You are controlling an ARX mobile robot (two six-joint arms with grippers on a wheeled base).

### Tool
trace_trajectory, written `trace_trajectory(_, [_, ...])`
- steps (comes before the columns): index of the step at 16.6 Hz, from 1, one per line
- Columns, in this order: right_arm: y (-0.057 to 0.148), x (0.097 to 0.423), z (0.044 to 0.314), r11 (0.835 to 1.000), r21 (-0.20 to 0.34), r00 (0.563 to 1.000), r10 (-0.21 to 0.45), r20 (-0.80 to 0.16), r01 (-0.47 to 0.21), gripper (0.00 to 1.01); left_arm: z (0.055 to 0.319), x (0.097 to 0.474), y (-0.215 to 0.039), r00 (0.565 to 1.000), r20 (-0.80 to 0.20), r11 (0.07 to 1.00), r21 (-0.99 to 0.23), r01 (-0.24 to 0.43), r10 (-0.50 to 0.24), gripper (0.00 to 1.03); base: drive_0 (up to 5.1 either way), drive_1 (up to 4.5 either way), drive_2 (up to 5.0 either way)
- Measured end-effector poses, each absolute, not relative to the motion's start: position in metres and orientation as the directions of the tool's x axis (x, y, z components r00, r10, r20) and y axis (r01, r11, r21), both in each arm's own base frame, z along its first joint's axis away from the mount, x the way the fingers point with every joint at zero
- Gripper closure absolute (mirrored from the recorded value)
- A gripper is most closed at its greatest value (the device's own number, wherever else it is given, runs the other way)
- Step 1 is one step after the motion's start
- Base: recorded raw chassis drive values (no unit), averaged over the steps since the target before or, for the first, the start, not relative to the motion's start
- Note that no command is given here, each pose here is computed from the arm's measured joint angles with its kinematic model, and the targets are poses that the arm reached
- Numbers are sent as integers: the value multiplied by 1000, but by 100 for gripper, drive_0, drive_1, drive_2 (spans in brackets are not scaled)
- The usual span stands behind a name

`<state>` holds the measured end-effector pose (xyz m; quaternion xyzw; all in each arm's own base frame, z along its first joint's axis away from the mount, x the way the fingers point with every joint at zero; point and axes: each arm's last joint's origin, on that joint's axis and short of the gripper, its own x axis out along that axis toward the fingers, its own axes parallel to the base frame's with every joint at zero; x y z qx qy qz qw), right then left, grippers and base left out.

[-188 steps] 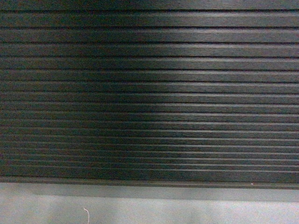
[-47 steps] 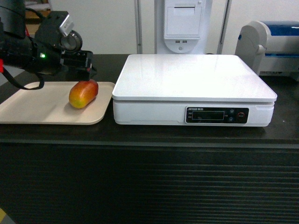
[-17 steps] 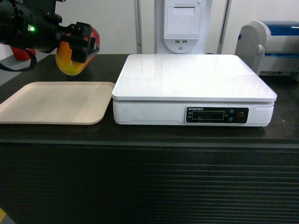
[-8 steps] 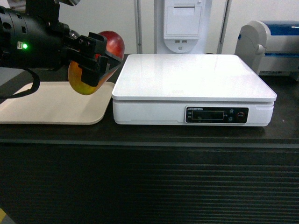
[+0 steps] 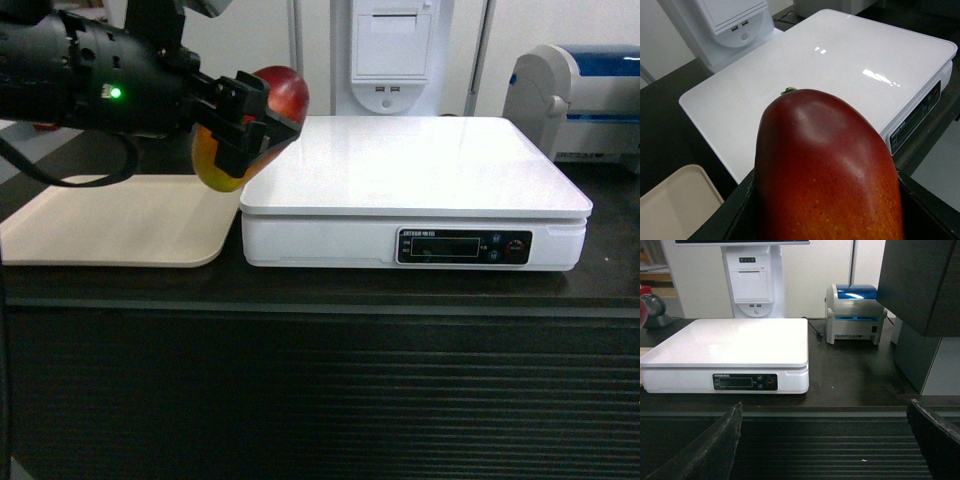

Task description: Place dark red mango on scale at checkout

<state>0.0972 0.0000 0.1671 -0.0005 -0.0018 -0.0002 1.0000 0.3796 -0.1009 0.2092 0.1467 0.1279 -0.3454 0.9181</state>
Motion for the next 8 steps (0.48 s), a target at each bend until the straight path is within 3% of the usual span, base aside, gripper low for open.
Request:
trace_trajectory(2, [0,97,167,1000,-1,1000,0,4,0,3,208,426,-138,669,-347,665,153,731,-657,37,0,0,0])
trace_trajectory(8, [0,97,167,1000,-1,1000,0,4,0,3,199,456,-184,608,-370,610,126,782,-703,37,0,0,0])
